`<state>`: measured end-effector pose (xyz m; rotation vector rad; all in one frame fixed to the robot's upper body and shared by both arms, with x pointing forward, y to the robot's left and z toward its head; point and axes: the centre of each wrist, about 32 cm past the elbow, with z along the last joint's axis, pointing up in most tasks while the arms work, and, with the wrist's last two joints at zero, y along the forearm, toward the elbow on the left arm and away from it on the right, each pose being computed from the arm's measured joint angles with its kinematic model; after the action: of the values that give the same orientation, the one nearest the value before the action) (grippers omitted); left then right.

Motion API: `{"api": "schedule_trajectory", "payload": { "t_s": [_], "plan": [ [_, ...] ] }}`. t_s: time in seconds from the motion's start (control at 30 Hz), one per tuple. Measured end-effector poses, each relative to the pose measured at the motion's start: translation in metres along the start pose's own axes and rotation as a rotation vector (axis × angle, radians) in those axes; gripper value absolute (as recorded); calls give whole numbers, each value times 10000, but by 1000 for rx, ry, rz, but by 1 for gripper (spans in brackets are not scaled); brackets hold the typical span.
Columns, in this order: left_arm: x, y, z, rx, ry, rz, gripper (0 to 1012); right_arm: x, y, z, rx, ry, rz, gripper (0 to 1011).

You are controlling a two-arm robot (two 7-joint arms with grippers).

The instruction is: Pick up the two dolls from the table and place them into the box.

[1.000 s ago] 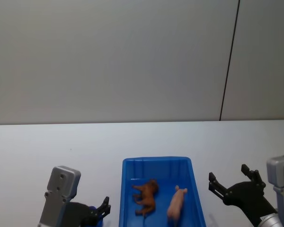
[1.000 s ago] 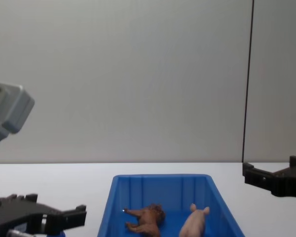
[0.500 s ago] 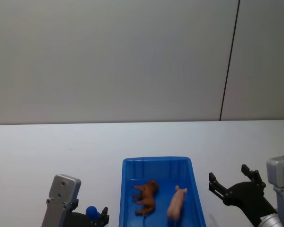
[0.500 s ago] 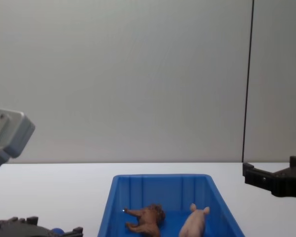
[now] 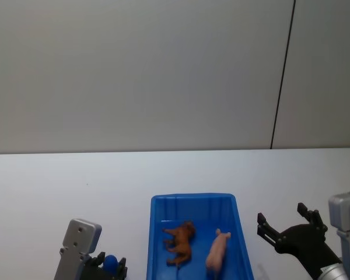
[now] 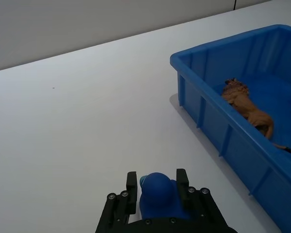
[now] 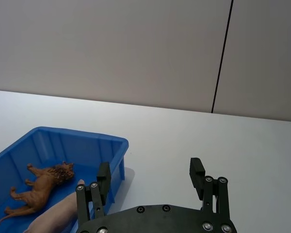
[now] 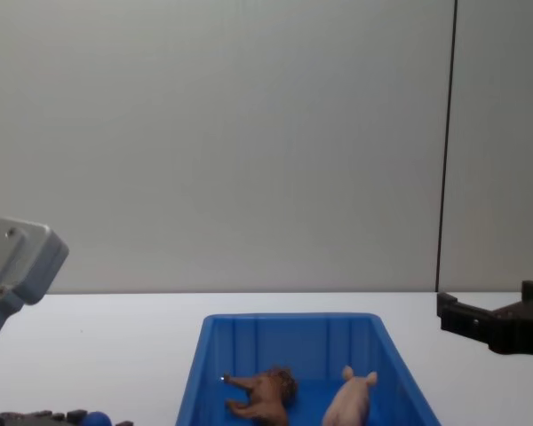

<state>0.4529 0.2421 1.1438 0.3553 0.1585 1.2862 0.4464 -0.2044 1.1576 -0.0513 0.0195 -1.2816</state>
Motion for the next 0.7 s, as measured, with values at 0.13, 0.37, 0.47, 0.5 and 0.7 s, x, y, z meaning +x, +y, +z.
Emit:
{"api": "schedule_trajectory", "payload": {
  "t_s": [0.13,0.37,0.47,0.5,0.7],
  "plan": [
    [6,-5,-12,-3,-1,2,383,0,0,0,0,0,0,1001],
    [8,-1,-21,-23,-5,4,300,0,0,0,0,0,0,1001],
    [7,5,-4,-37,-9,5,282,0,0,0,0,0,0,1001],
    [6,11,13,-48,-13,6,275,0,0,0,0,0,0,1001],
    [-1,41,136,-108,-44,5,240,0,0,0,0,0,0,1001]
  ]
}}
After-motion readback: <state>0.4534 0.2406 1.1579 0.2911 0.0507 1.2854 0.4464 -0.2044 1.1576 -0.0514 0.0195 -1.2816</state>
